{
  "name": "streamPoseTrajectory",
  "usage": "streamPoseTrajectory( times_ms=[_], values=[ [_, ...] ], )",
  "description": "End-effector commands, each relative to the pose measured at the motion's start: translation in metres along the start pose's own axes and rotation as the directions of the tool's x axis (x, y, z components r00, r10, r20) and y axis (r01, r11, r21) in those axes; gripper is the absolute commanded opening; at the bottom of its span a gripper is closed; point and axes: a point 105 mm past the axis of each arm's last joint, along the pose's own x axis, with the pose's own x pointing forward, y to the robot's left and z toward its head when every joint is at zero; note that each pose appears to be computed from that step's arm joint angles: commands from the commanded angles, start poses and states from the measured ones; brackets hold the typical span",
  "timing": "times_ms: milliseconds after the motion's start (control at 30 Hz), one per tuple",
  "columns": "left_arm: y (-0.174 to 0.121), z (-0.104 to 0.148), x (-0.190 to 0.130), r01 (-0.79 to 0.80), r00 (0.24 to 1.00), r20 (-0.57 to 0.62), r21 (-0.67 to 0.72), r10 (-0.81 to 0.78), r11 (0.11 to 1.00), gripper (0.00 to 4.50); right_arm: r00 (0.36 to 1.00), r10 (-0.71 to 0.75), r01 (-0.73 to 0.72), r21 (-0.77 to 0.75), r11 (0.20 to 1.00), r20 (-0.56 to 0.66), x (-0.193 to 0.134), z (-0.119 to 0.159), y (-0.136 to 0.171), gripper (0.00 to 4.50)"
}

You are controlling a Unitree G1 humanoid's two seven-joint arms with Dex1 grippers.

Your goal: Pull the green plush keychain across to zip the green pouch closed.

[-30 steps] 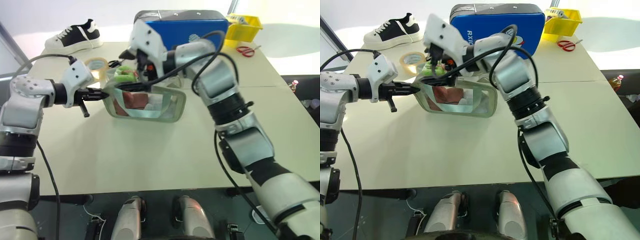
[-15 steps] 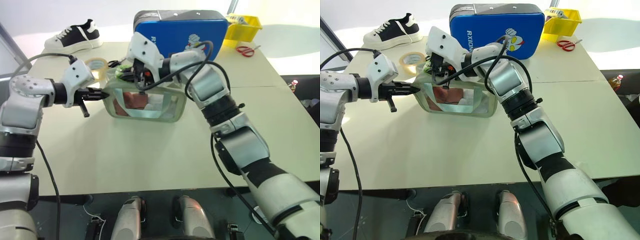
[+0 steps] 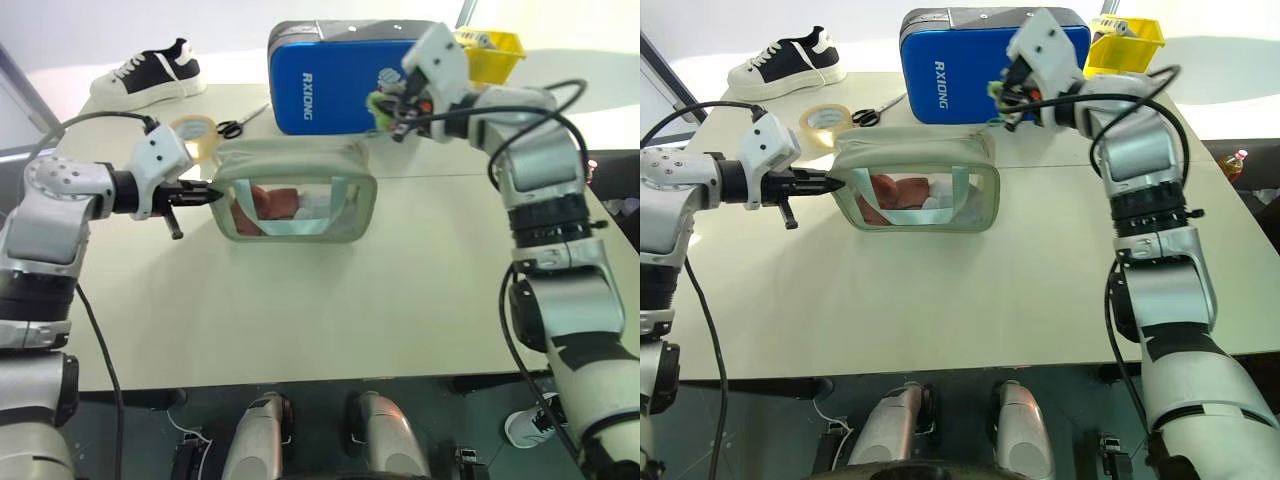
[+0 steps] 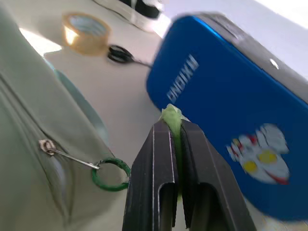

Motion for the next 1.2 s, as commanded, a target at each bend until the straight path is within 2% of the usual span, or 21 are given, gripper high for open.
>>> streamPoseTrajectory(
  times_ms=[33,133,300,467,600,700,867,933,1000,1100,1200],
  values=[
    [0.003,0.009,-0.01,-0.034,0.999,0.021,0.02,0.033,0.999,0.0,0.989,-0.148,0.148,0.014,0.989,-0.002,-0.024,-0.005,-0.027,0.04],
    [0.002,0.008,-0.011,-0.038,0.999,0.017,0.019,0.038,0.999,0.0,0.982,-0.17,0.18,0.14,0.974,-0.082,-0.028,-0.046,-0.018,0.04],
    [0.003,0.009,-0.01,-0.041,0.999,0.016,0.019,0.04,0.999,0.0,0.985,-0.083,0.129,0.326,0.937,-0.151,-0.005,-0.095,0.042,0.04],
    [0.004,0.012,-0.007,-0.04,0.999,0.026,0.028,0.04,0.999,0.0,0.987,-0.031,0.096,0.435,0.895,-0.155,0.021,-0.11,0.087,0.04],
    [0.004,0.012,-0.008,-0.044,0.999,0.026,0.029,0.043,0.999,0.0,0.987,-0.042,0.106,0.44,0.892,-0.153,0.022,-0.11,0.086,0.04],
    [0.005,0.01,-0.011,-0.05,0.999,0.02,0.026,0.05,0.998,0.0,0.99,-0.036,0.092,0.414,0.906,-0.14,0.01,-0.105,0.069,1.07],
    [0.007,0.01,-0.011,-0.068,0.997,0.03,0.024,0.067,0.997,0.0,0.992,-0.034,0.068,0.276,0.959,-0.125,-0.017,-0.084,0.027,3.56],
    [0.009,0.011,-0.011,-0.073,0.997,0.032,0.031,0.072,0.997,0.0,0.994,0.022,0.004,0.233,0.972,-0.108,-0.032,-0.069,0.011,4.48],
    [0.014,0.012,-0.01,-0.091,0.995,0.04,0.025,0.09,0.996,0.0,0.989,0.132,-0.115,0.204,0.972,-0.07,-0.045,-0.051,0.009,4.48],
    [0.014,0.012,-0.01,-0.082,0.996,0.041,0.028,0.081,0.996,0.0,0.93,0.366,-0.364,0.169,0.916,0.025,-0.067,-0.016,0.028,4.48],
    [0.015,0.014,-0.011,-0.071,0.996,0.057,0.018,0.07,0.997,1.0,0.856,0.504,-0.517,0.15,0.843,0.118,-0.081,0.017,0.048,4.5]
  ],
)
